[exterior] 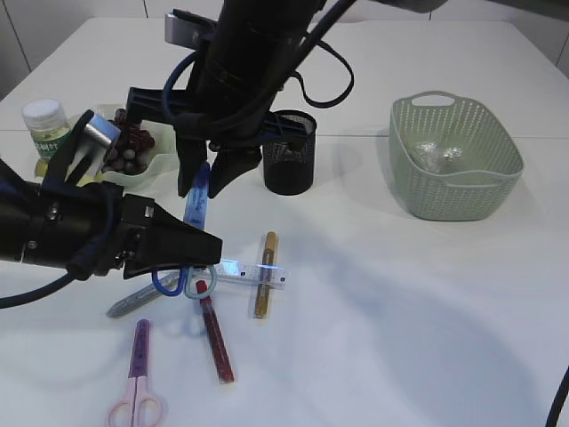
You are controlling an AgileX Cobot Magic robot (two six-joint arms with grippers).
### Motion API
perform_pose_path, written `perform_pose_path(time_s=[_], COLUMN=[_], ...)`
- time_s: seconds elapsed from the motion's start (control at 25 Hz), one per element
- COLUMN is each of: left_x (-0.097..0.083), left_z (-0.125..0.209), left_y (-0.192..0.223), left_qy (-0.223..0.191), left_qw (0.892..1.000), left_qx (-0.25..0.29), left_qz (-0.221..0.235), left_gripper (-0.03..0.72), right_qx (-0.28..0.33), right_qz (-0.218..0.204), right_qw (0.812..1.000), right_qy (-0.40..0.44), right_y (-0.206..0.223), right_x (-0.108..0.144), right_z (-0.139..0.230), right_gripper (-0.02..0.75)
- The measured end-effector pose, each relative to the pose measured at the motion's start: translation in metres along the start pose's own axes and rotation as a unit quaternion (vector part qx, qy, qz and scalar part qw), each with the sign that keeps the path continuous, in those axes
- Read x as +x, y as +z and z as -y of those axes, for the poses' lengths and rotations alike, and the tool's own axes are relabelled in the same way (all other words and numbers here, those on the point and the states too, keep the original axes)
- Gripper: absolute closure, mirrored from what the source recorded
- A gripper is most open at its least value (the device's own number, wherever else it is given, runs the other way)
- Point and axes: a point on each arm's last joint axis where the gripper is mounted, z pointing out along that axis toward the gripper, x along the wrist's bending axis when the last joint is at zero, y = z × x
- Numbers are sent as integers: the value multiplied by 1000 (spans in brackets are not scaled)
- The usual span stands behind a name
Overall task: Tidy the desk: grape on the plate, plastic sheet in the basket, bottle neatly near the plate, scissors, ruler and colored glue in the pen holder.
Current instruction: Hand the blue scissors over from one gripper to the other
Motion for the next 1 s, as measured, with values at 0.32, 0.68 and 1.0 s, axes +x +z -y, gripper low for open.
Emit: perform_pose_path(time_s=[0.32,0.68,1.0], left_x=[0,3,4], left_z=[0,1,2], left_y=[0,0,0], left_qy=[-3,-22,-37], left_qw=[1000,1000,999], left_qx=[-2,3,10], left_qz=[2,-17,-21], left_gripper=[651,651,651], right_qx=[-11,-32,-52], right_qz=[-2,4,22], right_qw=[1000,999,998], right_qy=[-3,-7,-17], right_y=[0,0,0], right_x=[0,-1,-4], right_z=[-2,-6,-9], right_gripper=[496,496,496])
